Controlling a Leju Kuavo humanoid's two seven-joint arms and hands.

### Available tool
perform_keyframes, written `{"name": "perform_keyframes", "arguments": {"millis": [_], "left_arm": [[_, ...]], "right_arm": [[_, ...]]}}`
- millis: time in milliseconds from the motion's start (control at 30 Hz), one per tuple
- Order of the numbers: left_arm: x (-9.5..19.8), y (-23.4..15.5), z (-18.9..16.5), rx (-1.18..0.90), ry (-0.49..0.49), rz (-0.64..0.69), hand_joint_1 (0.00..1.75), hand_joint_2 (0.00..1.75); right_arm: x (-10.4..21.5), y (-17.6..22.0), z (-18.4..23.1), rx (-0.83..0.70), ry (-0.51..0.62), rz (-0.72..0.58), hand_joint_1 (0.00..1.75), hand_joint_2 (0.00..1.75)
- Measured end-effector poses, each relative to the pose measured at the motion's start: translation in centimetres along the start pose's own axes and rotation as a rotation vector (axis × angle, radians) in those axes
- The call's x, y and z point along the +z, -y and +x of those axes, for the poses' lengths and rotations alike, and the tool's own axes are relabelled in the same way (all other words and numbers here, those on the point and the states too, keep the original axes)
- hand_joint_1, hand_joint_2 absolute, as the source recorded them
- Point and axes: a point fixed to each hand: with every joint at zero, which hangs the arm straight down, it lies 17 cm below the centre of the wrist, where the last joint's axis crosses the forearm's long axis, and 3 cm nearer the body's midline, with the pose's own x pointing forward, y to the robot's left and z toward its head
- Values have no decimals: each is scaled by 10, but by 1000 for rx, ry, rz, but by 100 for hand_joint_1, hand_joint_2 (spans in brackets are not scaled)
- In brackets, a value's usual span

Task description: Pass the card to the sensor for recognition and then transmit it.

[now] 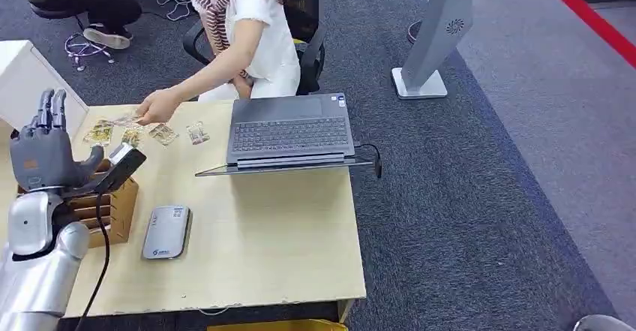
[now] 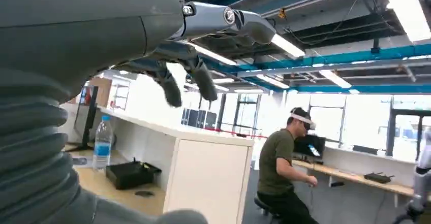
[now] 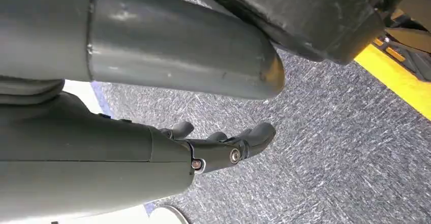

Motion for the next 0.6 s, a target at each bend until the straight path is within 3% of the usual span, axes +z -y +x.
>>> {"name": "perform_keyframes", "arguments": {"millis": [300, 600], "left_arm": [[19, -19, 21, 54, 55, 59, 0, 175], [93, -26, 52, 110, 130, 52, 0, 175]], "right_arm": [[0, -1, -2, -18, -10, 0, 0, 0], [1, -3, -8, -53, -25, -6, 0, 0]]}}
